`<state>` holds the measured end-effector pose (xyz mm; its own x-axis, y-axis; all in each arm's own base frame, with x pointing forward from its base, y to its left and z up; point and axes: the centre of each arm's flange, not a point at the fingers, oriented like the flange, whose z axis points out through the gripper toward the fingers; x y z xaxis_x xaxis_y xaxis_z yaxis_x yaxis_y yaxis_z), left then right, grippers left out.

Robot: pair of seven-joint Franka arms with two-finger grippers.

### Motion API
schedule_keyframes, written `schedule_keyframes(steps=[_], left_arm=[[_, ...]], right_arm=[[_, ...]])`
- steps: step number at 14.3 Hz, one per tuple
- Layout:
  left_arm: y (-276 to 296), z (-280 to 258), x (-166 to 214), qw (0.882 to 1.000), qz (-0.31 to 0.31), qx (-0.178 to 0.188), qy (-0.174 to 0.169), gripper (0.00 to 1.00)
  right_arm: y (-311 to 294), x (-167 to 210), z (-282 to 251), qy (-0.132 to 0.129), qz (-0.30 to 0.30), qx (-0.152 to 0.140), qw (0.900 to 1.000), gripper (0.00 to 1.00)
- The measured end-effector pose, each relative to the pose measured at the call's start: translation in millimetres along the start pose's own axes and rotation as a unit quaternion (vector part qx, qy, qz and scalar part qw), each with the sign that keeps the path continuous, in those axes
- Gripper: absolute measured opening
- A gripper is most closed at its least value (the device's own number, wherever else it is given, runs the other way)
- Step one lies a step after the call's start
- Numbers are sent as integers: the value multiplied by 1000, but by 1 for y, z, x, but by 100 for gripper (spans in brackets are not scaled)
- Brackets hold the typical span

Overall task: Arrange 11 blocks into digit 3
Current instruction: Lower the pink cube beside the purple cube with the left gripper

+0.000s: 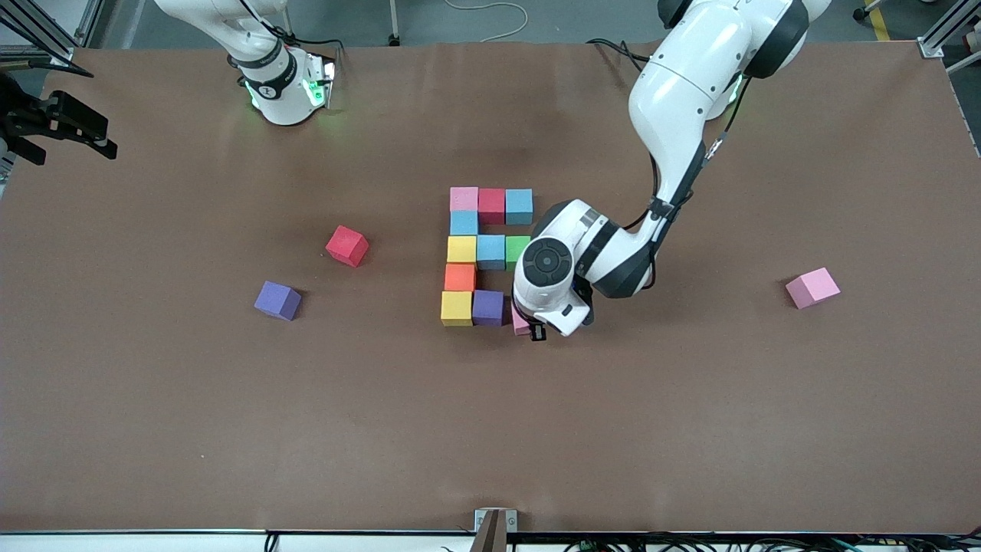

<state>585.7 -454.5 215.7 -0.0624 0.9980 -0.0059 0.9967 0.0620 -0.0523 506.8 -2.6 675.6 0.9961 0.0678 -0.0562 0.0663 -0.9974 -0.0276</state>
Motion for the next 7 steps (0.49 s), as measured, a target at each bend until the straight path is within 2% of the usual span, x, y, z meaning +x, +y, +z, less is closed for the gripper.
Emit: schedule_keyframes(steps=[7], left_arm=[[-8, 4, -8, 1000, 8, 2, 2, 54]], right_arm=[[0, 0, 0, 0, 0, 0, 1000, 100]])
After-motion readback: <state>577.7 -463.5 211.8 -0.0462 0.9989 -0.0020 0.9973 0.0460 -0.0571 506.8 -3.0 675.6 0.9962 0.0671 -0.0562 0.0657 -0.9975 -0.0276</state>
